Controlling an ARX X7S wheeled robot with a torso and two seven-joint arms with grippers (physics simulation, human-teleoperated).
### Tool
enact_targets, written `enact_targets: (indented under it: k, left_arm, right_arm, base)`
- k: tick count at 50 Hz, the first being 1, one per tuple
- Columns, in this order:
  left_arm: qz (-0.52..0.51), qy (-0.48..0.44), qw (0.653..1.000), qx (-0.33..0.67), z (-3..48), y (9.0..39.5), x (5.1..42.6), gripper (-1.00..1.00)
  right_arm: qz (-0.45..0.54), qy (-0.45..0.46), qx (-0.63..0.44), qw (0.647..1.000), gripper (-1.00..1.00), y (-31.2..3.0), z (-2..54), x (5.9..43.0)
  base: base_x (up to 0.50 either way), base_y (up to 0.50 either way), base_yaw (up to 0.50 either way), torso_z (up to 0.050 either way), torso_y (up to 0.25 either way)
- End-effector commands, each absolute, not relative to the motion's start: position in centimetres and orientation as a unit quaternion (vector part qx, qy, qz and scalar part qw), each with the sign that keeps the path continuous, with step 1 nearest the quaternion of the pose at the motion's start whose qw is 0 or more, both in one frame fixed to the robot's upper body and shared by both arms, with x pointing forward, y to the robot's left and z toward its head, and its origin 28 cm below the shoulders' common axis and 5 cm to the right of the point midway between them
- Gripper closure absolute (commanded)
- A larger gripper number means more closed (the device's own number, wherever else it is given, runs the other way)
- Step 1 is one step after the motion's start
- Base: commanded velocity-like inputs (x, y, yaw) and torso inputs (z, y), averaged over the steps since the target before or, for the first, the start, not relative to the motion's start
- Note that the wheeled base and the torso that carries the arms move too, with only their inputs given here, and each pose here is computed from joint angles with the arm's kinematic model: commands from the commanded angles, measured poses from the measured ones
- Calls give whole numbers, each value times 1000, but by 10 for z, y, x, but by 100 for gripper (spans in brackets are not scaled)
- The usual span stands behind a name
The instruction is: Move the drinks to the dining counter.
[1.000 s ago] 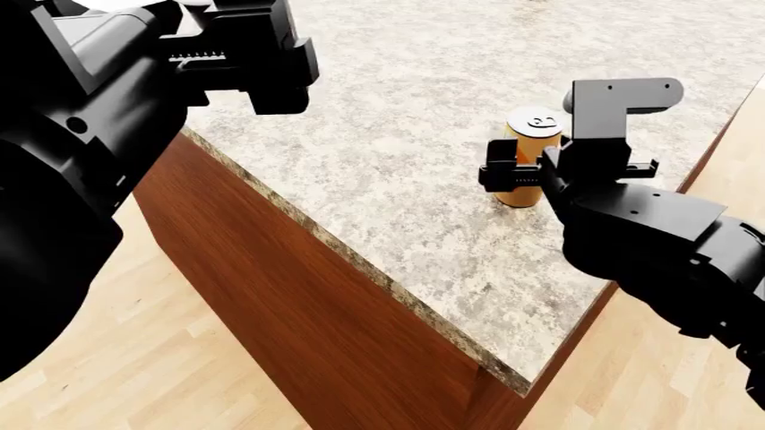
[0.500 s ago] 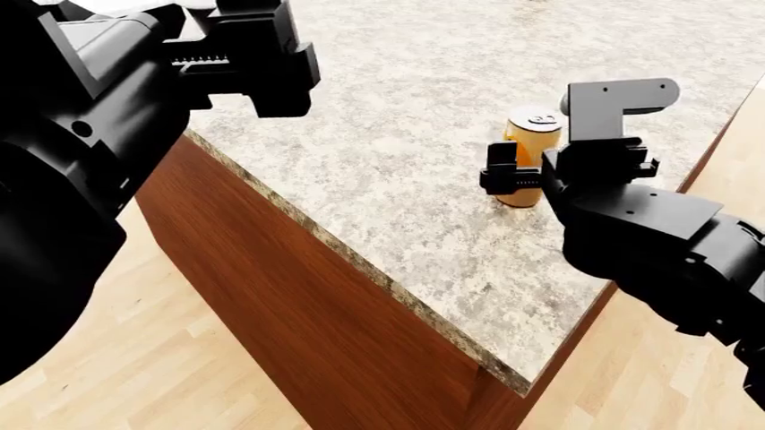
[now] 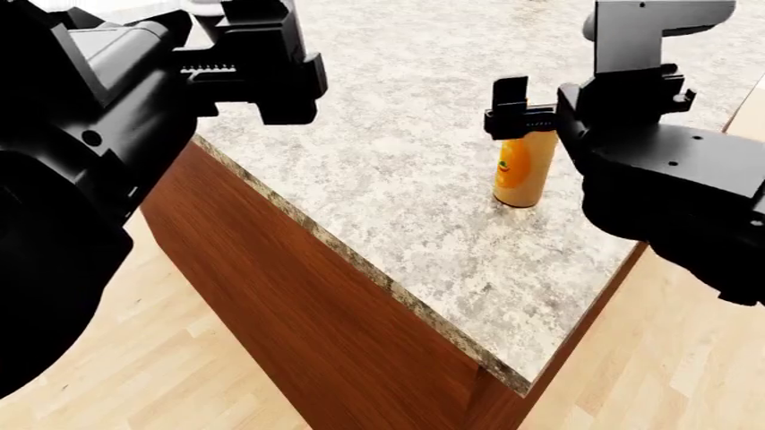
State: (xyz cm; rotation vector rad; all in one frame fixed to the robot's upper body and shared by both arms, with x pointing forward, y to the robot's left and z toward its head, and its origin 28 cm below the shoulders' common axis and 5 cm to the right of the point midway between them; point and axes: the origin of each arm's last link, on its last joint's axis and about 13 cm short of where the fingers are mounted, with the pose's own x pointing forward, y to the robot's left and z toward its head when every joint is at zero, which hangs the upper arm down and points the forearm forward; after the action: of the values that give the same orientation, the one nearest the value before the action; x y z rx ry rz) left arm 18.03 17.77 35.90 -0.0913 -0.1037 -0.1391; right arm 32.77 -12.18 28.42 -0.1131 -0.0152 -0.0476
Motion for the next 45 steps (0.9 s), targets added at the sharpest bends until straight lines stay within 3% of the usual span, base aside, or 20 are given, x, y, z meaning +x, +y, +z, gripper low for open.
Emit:
enact_targets:
  k: [1, 18, 45]
  left_arm:
    - [-73, -53, 995, -51, 358, 175, 179, 100]
    - [-107, -37, 993, -40, 339, 158, 189, 100]
    - [-163, 12, 987, -1, 288, 87, 277, 100]
  right_arm:
    - [-19, -91, -75, 993, -100, -117, 342, 302]
    - [-31, -147, -106, 983, -100, -117, 392, 252]
    - [-39, -195, -117, 973, -100, -116, 422, 223]
  base:
    - [0, 0, 0, 0, 0]
    - [0, 0, 0, 1, 1]
    - [0, 0, 0, 0, 0]
